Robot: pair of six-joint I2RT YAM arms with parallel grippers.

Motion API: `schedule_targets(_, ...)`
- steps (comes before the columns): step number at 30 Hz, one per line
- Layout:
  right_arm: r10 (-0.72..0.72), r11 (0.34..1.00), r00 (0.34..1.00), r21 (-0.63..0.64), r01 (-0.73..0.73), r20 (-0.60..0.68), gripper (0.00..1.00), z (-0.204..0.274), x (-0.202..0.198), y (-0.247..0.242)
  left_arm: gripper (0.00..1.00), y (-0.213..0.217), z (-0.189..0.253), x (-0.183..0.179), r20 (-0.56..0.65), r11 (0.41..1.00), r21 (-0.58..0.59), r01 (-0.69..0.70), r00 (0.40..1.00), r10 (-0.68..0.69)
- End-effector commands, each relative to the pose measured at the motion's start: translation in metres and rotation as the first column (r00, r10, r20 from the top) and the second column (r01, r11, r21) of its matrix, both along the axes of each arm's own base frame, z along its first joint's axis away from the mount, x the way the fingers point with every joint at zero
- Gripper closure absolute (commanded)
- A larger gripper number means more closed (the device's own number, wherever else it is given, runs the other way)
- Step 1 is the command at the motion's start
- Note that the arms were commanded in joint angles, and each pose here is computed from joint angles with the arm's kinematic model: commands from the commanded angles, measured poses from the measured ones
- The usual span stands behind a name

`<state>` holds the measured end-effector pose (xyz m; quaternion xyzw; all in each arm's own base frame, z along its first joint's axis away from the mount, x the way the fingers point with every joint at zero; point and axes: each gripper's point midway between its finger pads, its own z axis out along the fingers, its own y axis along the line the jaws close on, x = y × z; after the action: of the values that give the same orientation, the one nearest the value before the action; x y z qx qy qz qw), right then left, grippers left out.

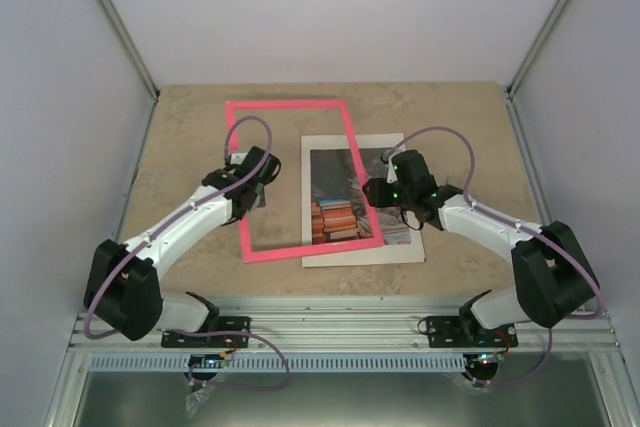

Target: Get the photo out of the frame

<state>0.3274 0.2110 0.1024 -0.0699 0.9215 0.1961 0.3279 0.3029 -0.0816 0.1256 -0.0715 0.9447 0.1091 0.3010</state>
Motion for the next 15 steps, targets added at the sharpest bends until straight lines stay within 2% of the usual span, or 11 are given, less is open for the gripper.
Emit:
schedule_targets(1,0.107,0.99,0.988,0.085,-0.117,0.11,0.39,0.034,0.004,0.024,1.0,0.024,0.047,0.018,0.115,0.997,0.081,-0.017,0.993,0.008)
schedule_targets(6,0.138,0.983,0.97,0.092,-0.159,0.2,0.29,0.042,-0.002,0.022,1.0,0.06,0.053,0.023,0.111,0.977,0.205,-0.055,0.993,0.032)
schedule_targets(10,0.128,0.985,0.964,0.081,-0.151,0.232,0.28,0.038,-0.005,0.016,1.0,0.08,0.051,0.028,0.092,0.974,0.212,-0.075,0.994,0.056)
schedule_targets(15,0.085,0.989,0.972,0.096,-0.108,0.22,0.28,0.024,-0.01,0.007,1.0,0.11,0.047,0.035,0.055,0.952,0.273,-0.139,0.99,0.129)
